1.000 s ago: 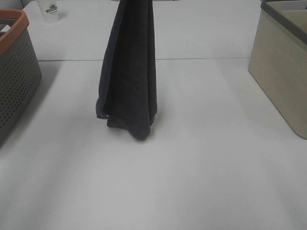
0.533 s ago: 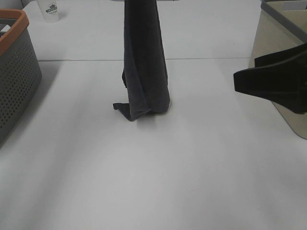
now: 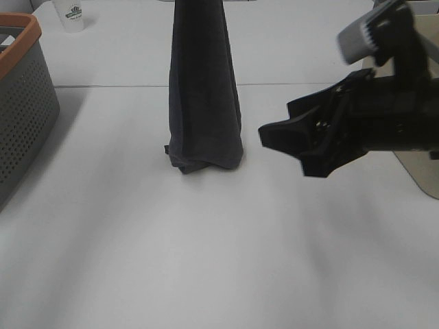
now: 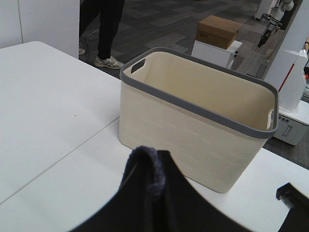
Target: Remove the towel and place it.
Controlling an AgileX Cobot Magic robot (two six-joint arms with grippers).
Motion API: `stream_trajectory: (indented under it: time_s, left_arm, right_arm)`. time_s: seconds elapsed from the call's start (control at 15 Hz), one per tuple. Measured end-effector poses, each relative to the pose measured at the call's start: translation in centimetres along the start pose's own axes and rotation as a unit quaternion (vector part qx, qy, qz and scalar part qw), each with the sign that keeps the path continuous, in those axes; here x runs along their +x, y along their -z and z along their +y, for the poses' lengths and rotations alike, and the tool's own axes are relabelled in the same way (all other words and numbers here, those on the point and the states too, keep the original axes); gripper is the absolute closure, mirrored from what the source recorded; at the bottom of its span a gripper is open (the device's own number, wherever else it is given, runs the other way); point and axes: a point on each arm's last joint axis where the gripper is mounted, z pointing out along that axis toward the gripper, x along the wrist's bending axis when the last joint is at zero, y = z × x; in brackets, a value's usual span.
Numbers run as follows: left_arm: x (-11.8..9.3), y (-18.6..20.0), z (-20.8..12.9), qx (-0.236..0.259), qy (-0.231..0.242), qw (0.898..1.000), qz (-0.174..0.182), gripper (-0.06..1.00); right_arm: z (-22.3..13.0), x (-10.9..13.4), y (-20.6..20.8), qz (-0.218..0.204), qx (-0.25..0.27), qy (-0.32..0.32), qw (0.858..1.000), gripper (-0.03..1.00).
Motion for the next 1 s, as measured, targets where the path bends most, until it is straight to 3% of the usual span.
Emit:
stream_trajectory:
  time_s: [0.27,0.53,0.8,1.0]
  left_arm:
    - [0.0,0.0,0.0,0.000,0.000,1.000,0.000,0.94]
    - [0.0,0.0,0.0,0.000,-0.001,1.000,0.000,0.94]
    - [0.0,0.0,0.0,0.000,-0.002,1.000,0.000,0.94]
    - [0.0,0.0,0.0,0.000,-0.002,1.000,0.000,0.94]
  right_arm:
    - [0.7,1.6,-6.1,0.018,0.060,0.031,0.998,0.35]
    - [0.1,0.5,-10.9,0.025,0.093,0.020,0.995,0.35]
    - [-0.2,0.3,-13.4,0.045,0.098,0.003,0.994,0.35]
    - [-0.1,-0.6,-16.0,0.037,0.101,-0.013,0.994,0.35]
